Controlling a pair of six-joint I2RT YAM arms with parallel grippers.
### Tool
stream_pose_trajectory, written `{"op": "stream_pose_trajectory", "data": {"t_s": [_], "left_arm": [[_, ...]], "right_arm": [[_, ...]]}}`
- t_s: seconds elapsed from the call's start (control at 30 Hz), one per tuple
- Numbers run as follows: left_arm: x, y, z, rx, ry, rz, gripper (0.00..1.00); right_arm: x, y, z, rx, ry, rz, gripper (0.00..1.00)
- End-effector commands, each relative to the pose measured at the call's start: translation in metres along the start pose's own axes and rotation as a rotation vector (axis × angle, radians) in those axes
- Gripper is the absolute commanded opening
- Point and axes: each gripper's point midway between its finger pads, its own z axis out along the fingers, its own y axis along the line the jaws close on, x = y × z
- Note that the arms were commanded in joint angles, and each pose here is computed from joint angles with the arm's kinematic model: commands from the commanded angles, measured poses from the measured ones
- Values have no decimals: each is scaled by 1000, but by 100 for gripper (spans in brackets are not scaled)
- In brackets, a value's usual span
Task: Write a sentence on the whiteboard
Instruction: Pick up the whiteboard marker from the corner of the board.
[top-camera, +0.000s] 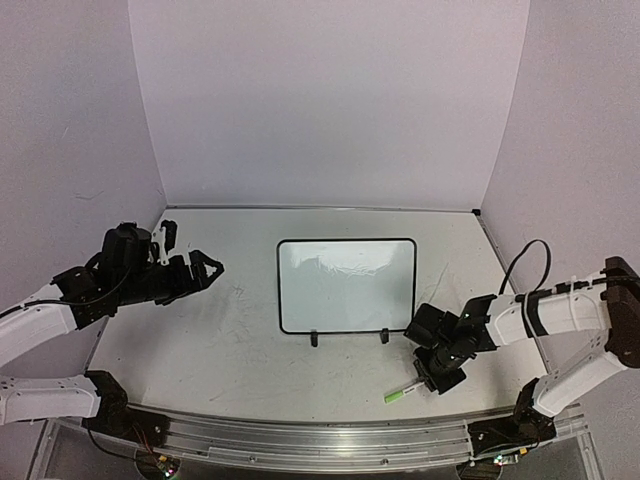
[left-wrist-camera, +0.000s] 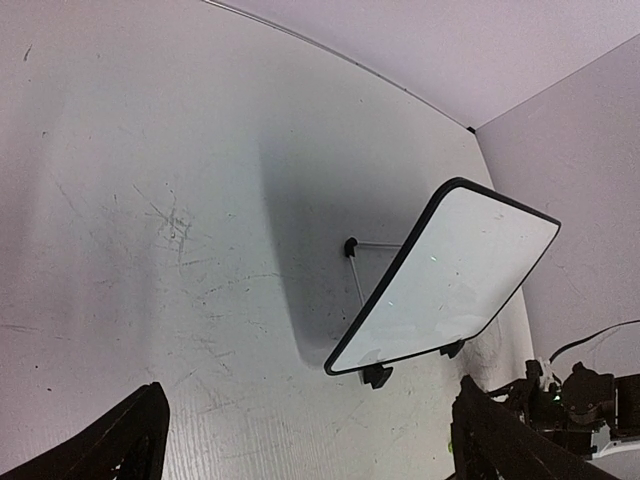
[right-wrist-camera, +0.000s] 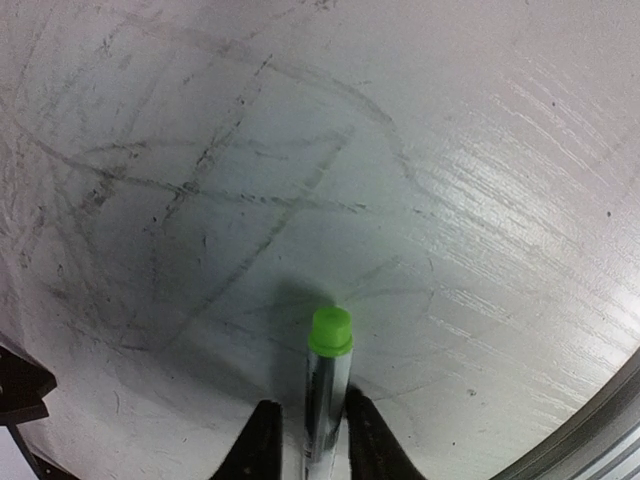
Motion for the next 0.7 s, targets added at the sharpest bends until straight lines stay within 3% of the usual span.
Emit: {"op": "stream_pose_trajectory", "data": {"t_s": [0.0, 0.17, 0.47, 0.67], "left_arm": [[-12, -15, -2, 48, -29, -7, 100], [-12, -13, 1, 38, -30, -5, 99], [-12, -15, 2, 43, -25, -16, 100], [-9, -19, 8, 57, 4, -18, 99]], "right_arm": [[-2, -2, 1, -15, -3, 101, 38], [-3, -6, 5, -4, -6, 96, 30], [-2, -1, -3, -43, 15, 97, 1], [-8, 10, -23, -136, 9, 55, 0]]}}
